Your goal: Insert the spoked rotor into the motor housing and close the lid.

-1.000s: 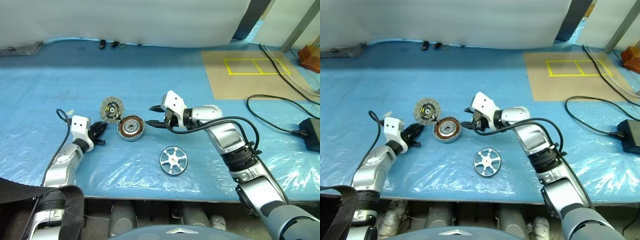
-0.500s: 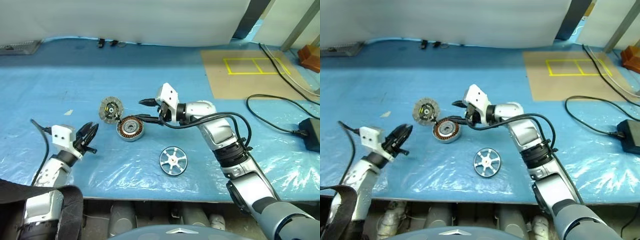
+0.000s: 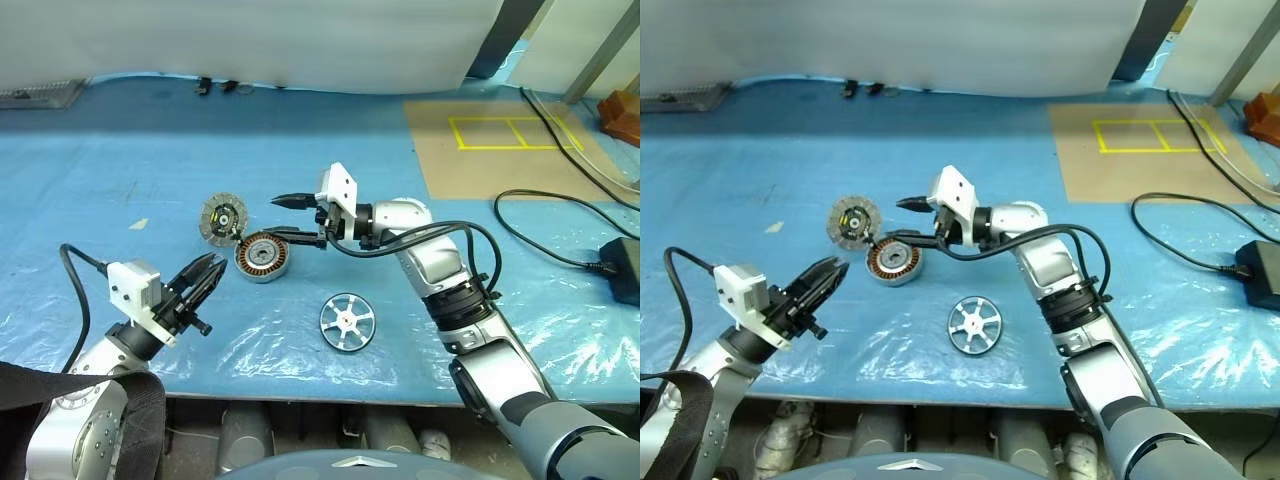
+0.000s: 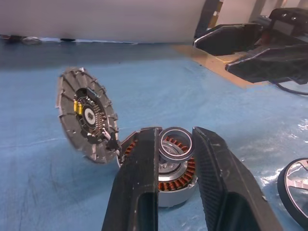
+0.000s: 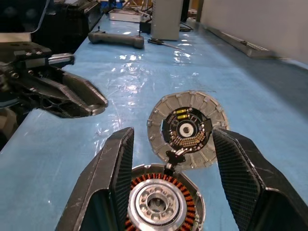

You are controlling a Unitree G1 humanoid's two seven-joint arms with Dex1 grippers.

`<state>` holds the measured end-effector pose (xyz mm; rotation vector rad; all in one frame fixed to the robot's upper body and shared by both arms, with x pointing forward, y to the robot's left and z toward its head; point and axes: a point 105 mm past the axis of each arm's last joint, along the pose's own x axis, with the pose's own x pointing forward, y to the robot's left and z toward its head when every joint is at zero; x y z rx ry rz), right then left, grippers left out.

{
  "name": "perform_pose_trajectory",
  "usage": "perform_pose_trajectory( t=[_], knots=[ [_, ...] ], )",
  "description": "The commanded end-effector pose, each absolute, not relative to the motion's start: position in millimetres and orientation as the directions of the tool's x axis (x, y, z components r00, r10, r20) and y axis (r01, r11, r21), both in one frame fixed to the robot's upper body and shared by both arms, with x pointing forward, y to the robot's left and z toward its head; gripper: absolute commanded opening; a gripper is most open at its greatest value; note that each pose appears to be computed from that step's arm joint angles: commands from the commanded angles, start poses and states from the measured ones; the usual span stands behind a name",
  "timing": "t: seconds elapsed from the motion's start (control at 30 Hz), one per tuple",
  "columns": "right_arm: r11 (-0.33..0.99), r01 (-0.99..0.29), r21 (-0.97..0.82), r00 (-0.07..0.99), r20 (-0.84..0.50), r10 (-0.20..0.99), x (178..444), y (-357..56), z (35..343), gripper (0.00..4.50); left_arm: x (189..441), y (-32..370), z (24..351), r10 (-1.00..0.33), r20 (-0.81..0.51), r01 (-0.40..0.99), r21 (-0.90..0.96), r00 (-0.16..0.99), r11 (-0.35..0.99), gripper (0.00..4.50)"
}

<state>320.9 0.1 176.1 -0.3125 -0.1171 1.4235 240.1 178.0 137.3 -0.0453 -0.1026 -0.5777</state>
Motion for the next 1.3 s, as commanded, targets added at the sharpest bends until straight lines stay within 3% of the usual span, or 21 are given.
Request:
perform_pose_trajectory(
  t=[0.03, 0.7, 1.3],
  knots=[
    [0.079, -0.964, -0.255, 0.098, -0.060, 0.993, 308.1, -4.3, 188.8, 2.64, 246.8, 169.7, 144.0, -0.572, 0.136, 0.575, 0.014, 0.809, 0.818, 0.71],
    [0.170, -0.956, -0.239, 0.215, -0.179, 0.960, 315.1, -20.4, 172.4, 2.64, 306.9, 150.0, 115.4, -0.607, -0.065, 0.610, 0.108, 0.792, 0.785, 0.71],
    [0.192, -0.961, -0.198, 0.232, -0.206, 0.951, 313.8, -29.4, 176.4, 2.64, 317.1, 141.3, 97.6, -0.620, -0.167, 0.637, 0.086, 0.767, 0.766, 0.71]
  ],
)
